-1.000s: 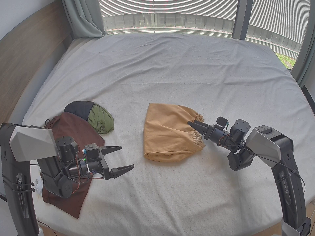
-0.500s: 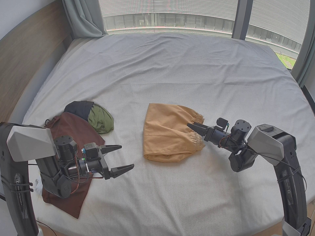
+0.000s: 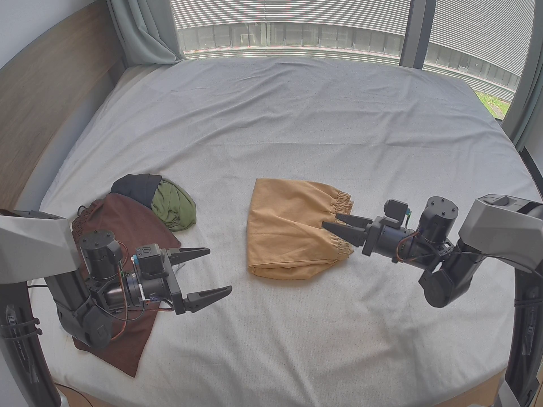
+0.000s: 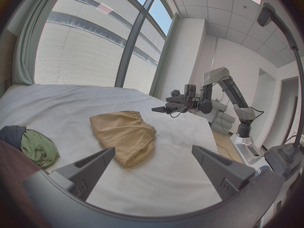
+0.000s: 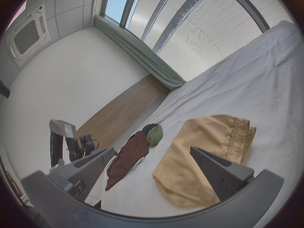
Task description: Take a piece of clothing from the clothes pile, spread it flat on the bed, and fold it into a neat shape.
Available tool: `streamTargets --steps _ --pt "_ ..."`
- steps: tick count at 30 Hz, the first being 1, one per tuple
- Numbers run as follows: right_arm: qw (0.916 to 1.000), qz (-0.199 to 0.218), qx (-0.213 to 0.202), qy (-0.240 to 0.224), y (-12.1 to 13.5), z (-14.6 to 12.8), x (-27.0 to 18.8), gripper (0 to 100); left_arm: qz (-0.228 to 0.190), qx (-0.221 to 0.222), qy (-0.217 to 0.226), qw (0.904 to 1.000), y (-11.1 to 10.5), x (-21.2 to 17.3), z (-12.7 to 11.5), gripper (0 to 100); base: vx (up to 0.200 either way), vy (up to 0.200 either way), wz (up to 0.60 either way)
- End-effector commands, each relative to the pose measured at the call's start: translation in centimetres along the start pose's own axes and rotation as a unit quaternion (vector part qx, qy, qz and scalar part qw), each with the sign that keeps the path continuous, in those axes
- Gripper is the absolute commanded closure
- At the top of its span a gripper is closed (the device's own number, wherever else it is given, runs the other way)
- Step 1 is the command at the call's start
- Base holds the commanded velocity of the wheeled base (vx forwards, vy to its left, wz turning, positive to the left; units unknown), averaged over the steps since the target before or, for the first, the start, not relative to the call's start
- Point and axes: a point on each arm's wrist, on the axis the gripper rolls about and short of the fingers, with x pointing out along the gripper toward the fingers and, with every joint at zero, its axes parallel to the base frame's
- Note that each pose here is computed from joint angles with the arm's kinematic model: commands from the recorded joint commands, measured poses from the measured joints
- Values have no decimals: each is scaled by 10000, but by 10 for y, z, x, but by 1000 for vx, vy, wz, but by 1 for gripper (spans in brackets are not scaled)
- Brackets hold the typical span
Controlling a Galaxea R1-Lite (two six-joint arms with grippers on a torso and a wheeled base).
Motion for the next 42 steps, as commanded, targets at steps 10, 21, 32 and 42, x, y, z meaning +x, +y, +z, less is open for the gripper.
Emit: streamTargets --steps 10,21,32,42 --pt "9921 -196 -1176 392 97 1 -69 0 -556 199 -159 9981 -60 -16 36 0 0 0 0" --pt "9863 -557 -1506 377 118 2 -99 0 -655 269 -223 9972 -90 -43 48 0 0 0 0" --pt "9822 -937 -1625 123 140 12 -146 0 -579 414 -467 9964 -115 -74 63 0 0 0 0" --pt "9733 -940 -2053 -410 175 25 -179 0 -329 593 -695 9953 -121 -93 73 0 0 0 0"
